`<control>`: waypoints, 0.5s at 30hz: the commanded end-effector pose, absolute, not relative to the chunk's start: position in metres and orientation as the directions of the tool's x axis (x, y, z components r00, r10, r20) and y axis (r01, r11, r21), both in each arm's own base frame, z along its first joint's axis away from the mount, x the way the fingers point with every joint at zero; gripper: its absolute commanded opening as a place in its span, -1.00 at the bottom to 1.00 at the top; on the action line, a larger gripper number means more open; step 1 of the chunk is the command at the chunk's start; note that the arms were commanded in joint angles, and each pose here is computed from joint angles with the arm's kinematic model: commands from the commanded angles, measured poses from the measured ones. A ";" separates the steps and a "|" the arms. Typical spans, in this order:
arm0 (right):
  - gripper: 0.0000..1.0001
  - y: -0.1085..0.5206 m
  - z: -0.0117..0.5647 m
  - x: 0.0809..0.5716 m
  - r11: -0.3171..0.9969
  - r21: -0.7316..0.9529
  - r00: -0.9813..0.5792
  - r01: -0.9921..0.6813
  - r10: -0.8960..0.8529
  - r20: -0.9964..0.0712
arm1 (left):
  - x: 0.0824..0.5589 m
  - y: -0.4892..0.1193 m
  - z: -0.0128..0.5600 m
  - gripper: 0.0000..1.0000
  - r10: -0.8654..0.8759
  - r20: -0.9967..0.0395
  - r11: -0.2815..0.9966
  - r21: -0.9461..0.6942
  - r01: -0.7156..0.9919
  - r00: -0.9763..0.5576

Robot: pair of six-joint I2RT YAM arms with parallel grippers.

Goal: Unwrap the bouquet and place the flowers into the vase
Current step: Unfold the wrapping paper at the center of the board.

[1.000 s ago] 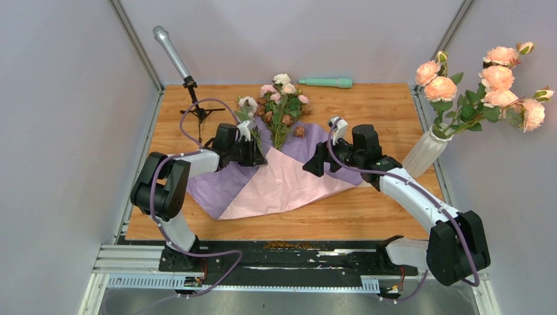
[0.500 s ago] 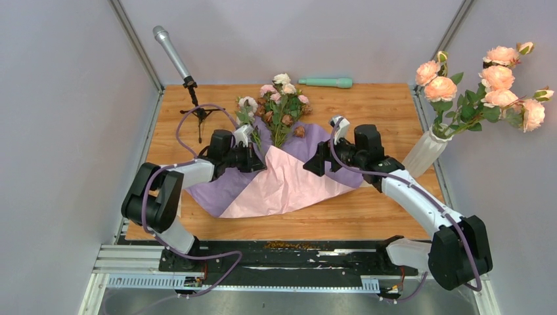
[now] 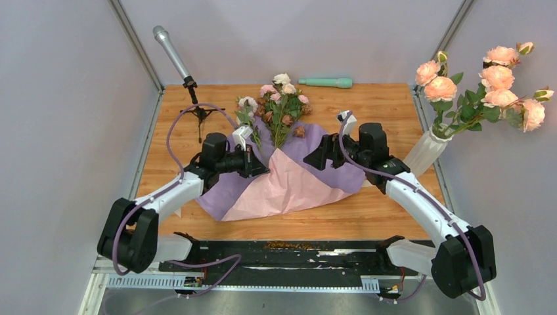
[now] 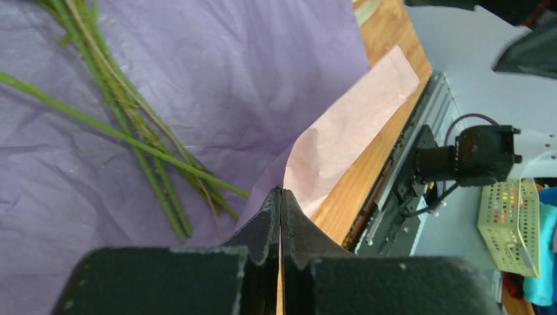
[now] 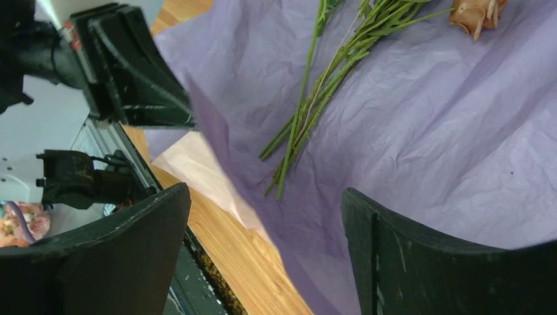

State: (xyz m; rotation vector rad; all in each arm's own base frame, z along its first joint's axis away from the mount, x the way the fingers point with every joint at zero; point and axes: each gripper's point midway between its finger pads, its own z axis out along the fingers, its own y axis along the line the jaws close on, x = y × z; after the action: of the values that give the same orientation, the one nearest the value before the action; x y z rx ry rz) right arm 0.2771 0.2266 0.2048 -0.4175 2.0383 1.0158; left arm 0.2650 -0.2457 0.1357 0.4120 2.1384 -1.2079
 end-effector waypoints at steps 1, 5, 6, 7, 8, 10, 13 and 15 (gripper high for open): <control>0.69 0.229 0.227 0.290 0.637 0.574 -0.646 -0.515 0.152 -0.748 | 0.243 -0.246 0.151 -1.00 -0.006 -0.683 0.517 -0.627 0.583 -0.730; 0.66 0.223 0.218 0.299 0.681 0.599 -0.678 -0.422 0.201 -0.707 | 0.225 -0.244 0.159 -1.00 0.014 -0.685 0.510 -0.621 0.595 -0.728; 0.64 0.223 0.214 0.301 0.687 0.606 -0.690 -0.401 0.209 -0.693 | 0.219 -0.243 0.160 -1.00 0.021 -0.681 0.509 -0.623 0.594 -0.732; 0.63 0.223 0.211 0.302 0.688 0.613 -0.700 -0.389 0.212 -0.682 | 0.216 -0.242 0.160 -1.00 0.028 -0.678 0.508 -0.624 0.595 -0.735; 0.62 0.223 0.206 0.302 0.691 0.617 -0.710 -0.377 0.212 -0.671 | 0.210 -0.241 0.160 -1.00 0.037 -0.672 0.507 -0.625 0.594 -0.739; 0.59 0.224 0.197 0.300 0.690 0.628 -0.731 -0.359 0.210 -0.649 | 0.202 -0.239 0.161 -1.00 0.053 -0.669 0.505 -0.623 0.597 -0.742; 0.54 0.227 0.183 0.293 0.680 0.648 -0.769 -0.343 0.192 -0.610 | 0.192 -0.236 0.164 -1.00 0.059 -0.668 0.497 -0.625 0.603 -0.741; 0.51 0.229 0.174 0.284 0.676 0.655 -0.792 -0.338 0.172 -0.586 | 0.183 -0.238 0.167 -1.00 0.066 -0.660 0.465 -0.643 0.608 -0.748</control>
State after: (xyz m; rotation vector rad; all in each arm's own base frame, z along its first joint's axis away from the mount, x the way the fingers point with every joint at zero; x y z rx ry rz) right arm 0.2940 0.2242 0.1793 -0.1476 2.2144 1.0049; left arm 0.2031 -0.2397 0.1665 0.5067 2.1458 -1.2196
